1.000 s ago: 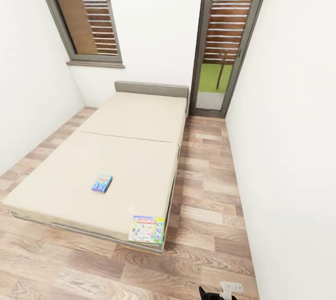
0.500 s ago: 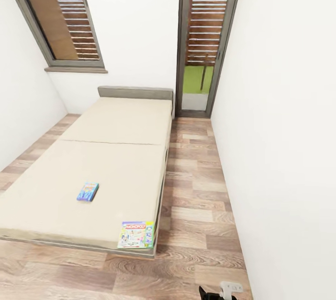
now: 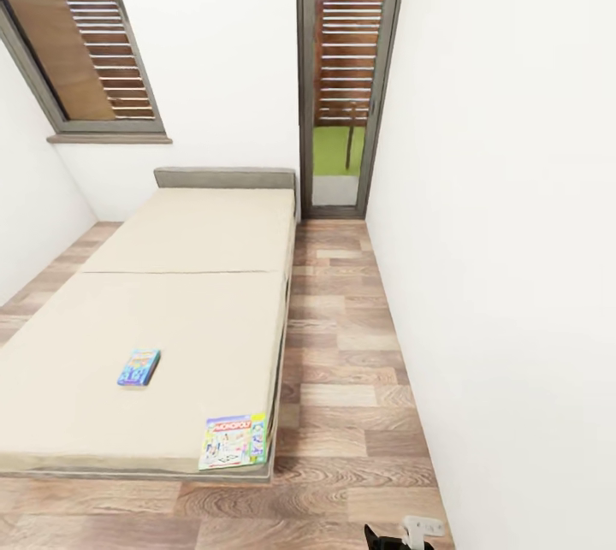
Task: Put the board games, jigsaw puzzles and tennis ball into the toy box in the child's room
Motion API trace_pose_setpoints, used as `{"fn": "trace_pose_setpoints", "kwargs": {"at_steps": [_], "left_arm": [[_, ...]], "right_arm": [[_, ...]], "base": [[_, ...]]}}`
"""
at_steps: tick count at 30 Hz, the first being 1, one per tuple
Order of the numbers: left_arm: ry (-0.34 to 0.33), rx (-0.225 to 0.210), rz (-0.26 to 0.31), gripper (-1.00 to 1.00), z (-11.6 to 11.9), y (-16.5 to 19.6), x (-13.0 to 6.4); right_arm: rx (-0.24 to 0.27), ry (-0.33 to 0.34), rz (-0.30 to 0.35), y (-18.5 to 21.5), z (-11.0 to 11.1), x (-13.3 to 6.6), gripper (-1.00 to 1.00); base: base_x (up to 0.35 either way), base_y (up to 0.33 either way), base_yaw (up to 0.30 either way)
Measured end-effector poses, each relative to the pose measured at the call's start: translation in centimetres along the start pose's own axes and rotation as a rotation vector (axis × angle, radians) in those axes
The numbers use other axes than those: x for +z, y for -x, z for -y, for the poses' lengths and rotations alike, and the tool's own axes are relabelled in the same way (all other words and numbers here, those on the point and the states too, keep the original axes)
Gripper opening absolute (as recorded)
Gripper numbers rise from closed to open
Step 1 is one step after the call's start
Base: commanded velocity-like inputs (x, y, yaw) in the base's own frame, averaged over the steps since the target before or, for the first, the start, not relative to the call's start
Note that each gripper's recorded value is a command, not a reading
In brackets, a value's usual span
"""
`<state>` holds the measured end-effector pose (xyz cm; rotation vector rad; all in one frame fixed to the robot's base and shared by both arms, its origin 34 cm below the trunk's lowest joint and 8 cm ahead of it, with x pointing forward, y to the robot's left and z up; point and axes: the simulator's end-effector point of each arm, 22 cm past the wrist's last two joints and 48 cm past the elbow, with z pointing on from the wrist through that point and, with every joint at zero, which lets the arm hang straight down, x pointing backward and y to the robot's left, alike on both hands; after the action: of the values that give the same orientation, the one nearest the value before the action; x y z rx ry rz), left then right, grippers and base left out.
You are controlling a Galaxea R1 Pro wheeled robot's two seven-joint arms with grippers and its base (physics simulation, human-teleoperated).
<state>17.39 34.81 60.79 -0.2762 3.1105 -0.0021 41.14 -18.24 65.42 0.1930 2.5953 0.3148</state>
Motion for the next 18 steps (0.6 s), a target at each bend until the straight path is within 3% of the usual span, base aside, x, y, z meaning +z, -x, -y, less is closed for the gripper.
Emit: {"fn": "trace_pose_setpoints", "kwargs": {"at_steps": [12, 18], "left_arm": [[0.012, -0.002, 0.005, 1.00, -1.0, 0.4, -0.2], [0.014, -0.001, 0.008, 1.00, -1.2, 0.5, -0.2]], "right_arm": [[0.000, 0.000, 0.006, 0.3, 0.0, 0.0, 1.00], [-0.002, 0.002, 0.006, 0.3, -0.1, -0.1, 1.00]], "base": [[-0.218, 0.084, -0.029], [-0.082, 0.046, 0.010]]}}
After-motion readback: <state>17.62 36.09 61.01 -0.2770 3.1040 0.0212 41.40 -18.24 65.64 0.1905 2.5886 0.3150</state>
